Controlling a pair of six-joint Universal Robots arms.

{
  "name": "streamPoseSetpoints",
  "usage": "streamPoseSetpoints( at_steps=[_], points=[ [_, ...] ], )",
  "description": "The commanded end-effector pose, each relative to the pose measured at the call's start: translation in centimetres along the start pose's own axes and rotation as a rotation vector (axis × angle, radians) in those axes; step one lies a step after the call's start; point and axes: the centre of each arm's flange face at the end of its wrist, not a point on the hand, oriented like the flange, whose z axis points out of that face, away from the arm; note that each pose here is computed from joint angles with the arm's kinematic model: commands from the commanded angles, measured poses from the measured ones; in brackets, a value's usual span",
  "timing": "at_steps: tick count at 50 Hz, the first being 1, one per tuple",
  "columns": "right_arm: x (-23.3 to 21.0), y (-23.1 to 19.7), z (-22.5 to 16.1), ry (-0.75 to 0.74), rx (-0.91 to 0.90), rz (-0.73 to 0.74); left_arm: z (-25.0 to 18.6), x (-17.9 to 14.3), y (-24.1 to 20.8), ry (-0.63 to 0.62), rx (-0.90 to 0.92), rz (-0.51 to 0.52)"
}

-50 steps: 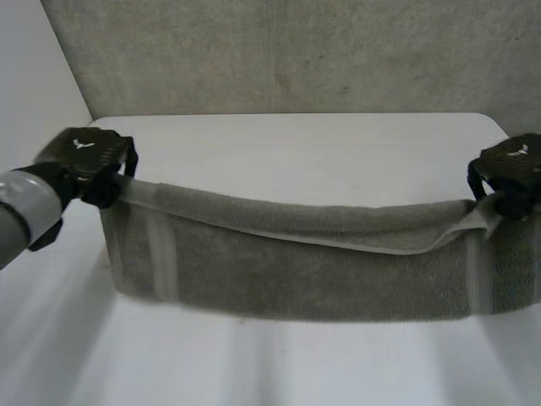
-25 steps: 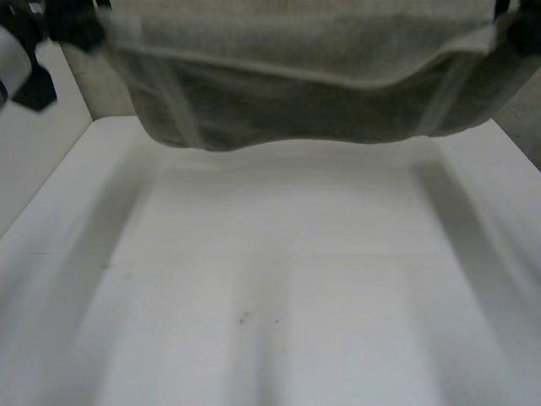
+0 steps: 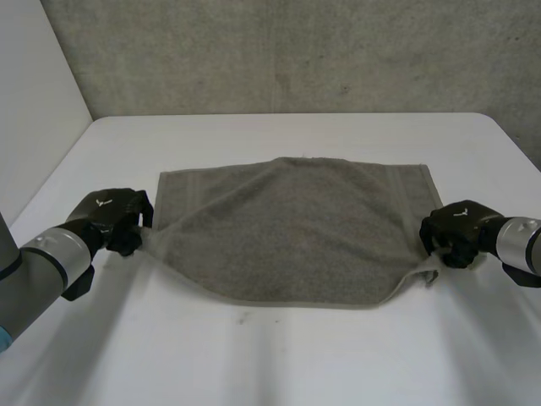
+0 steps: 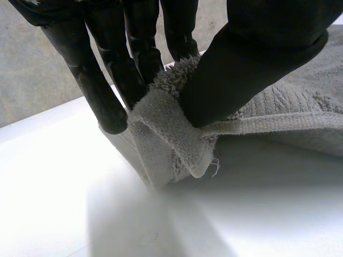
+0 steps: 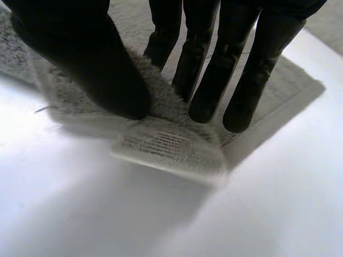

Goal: Fold the towel.

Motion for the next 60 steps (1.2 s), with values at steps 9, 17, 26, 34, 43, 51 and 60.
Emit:
streamPoseSetpoints(
  at_steps=[9, 17, 26, 34, 43, 51, 60],
  points=[
    [-2.9, 0.8, -3.7, 0.045, 0.053, 0.045, -0.5, -0.1, -2.9, -0.008, 0.099, 0.017],
    [-5.0, 2.0, -5.1, 0.013, 0.026, 0.079, 0.0, -0.6, -3.5, -0.02, 0.115, -0.001],
    [-5.5, 2.9, -4.8, 0.045, 0.06, 0.055, 1.0, -1.1, -3.4, -0.022, 0.111, -0.06],
    [-4.7, 3.3, -3.6, 0.112, 0.119, -0.006, 1.3, -1.2, -3.3, -0.023, 0.108, -0.062],
    [-3.9, 3.8, -2.1, 0.134, 0.123, -0.015, 1.1, -1.1, -2.7, -0.02, 0.086, -0.069],
    [-1.8, 3.7, -2.2, 0.186, 0.122, 0.009, 0.8, -1.0, -2.0, -0.021, 0.061, -0.075],
    [0.4, 1.7, -6.1, 0.169, 0.02, 0.038, -0.8, -0.1, -0.3, -0.007, -0.024, -0.087]
  ],
)
